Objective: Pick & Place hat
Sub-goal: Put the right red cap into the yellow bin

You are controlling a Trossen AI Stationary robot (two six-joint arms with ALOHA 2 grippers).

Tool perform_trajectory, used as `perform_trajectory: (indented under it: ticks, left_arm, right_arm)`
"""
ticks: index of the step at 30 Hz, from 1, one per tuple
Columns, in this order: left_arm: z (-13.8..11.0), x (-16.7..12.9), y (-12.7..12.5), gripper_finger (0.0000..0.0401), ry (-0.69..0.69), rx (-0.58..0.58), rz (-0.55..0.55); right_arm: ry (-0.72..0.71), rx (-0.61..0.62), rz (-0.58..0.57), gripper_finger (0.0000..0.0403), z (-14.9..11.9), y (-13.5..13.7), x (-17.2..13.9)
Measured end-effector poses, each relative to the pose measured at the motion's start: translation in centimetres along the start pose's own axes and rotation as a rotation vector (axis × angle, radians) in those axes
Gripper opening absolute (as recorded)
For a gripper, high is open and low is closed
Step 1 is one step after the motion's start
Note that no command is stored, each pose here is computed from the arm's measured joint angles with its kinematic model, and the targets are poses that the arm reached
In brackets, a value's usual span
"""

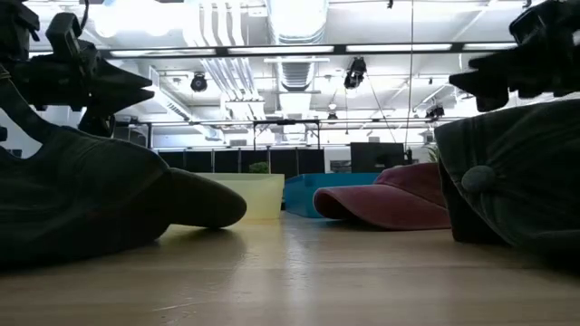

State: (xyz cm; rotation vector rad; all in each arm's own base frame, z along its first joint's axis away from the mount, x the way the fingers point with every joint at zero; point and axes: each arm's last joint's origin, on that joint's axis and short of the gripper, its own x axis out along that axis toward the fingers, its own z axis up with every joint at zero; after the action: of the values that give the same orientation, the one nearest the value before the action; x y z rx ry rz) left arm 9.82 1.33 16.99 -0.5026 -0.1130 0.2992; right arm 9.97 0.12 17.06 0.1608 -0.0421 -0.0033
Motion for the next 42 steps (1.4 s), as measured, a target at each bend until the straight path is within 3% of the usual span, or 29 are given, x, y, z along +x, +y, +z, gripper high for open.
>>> perform_trajectory:
  ticks: [2, 6, 9, 12, 18, 22, 25, 28, 32, 34, 37, 42]
  left_arm:
    - [0.8, 0.0, -0.4, 0.0080, -0.086, -0.131, -0.042]
    - [2.7, -0.4, -1.3, 0.0080, -0.235, -0.459, -0.170]
    - [4.5, -1.2, -1.8, 0.0080, -0.412, -0.580, -0.249]
    - [5.4, -1.6, -2.1, 0.0080, -0.507, -0.554, -0.280]
    - [5.5, -0.9, -2.0, 0.0080, -0.529, -0.603, -0.163]
    - [6.0, 1.1, -3.3, 0.0080, -0.348, -0.690, -0.152]
    - [6.8, 4.0, -5.6, 0.0077, -0.049, -0.677, -0.033]
    - [5.4, 7.4, -8.0, 0.0075, 0.320, -0.628, 0.162]
    - [1.8, 11.4, -11.6, 0.0074, 0.569, -0.555, 0.287]
    - [-0.2, 13.0, -13.1, 0.0074, 0.621, -0.592, 0.311]
    - [-2.9, 15.4, -15.5, 0.0081, 0.607, -0.724, 0.257]
    - [-8.0, 18.2, -15.5, 0.0126, 0.632, -0.834, 0.319]
  right_arm:
    - [-0.069, 0.223, 0.005, 0.0226, 0.7, 0.1, 0.0]
    - [-0.292, 0.552, -0.015, 0.0226, 2.5, 0.0, -0.3]
    - [-0.463, 0.749, -0.008, 0.0226, 3.7, -0.1, -0.8]
    - [-0.555, 0.780, 0.028, 0.0226, 4.5, 0.0, -1.2]
    - [-0.593, 0.799, 0.070, 0.0226, 4.9, 0.1, -1.4]
    - [-0.576, 0.819, 0.067, 0.0226, 4.8, 0.1, -1.2]
    - [-0.509, 0.908, 0.084, 0.0226, 4.3, 0.1, -0.7]
    - [-0.345, 0.968, 0.106, 0.0226, 3.3, 0.2, 0.1]
    - [-0.145, 1.089, 0.016, 0.0226, 1.4, 0.0, 1.0]
    - [-0.073, 1.122, -0.027, 0.0226, 0.6, 0.0, 1.2]
    - [0.019, 1.140, -0.058, 0.0226, -0.2, -0.1, 1.5]
    - [0.146, 1.144, -0.055, 0.0226, -1.1, 0.0, 1.7]
